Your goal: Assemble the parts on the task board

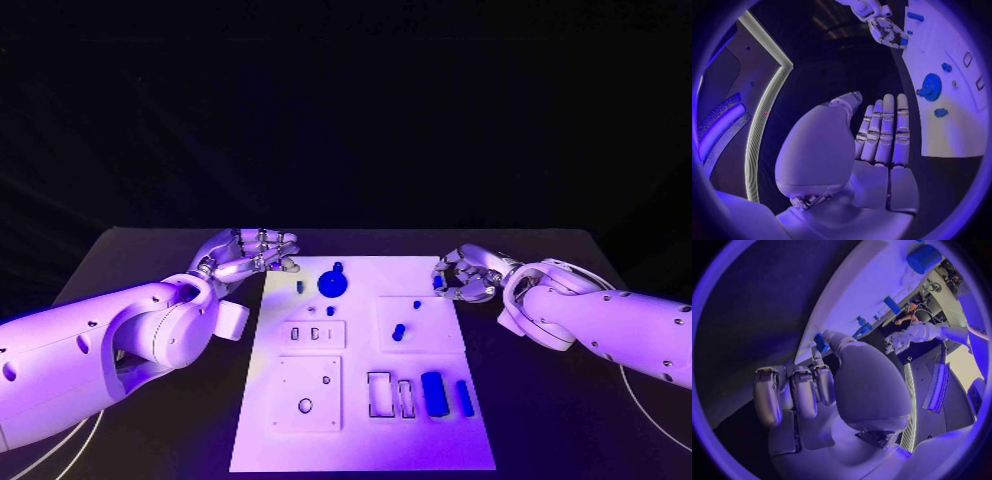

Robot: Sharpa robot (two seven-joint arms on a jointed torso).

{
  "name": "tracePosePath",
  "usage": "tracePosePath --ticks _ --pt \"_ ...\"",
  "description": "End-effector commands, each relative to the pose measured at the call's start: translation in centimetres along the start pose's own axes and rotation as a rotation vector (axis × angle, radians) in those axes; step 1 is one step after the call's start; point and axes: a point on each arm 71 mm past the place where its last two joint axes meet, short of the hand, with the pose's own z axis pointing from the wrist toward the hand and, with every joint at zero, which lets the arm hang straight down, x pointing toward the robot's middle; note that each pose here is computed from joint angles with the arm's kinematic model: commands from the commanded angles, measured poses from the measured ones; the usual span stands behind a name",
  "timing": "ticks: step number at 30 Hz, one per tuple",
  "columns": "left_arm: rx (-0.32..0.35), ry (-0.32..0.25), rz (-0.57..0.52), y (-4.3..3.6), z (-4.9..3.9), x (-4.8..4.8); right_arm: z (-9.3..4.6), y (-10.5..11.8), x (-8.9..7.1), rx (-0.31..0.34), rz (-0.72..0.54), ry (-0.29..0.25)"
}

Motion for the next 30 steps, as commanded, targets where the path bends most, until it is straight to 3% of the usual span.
tracePosePath --ticks 1,20,30 --pt "0.003 0.02 -0.01 -0.08 0.04 0.25 0.0 0.0 0.1 0.0 0.0 -0.003" --pt "0.0 0.021 -0.009 -0.06 0.01 0.19 0.0 0.3 -0.3 0.011 0.007 -0.078" --pt "-0.003 0.018 -0.008 0.01 0.06 0.01 -0.5 3.0 -0.1 0.048 0.03 -0.104"
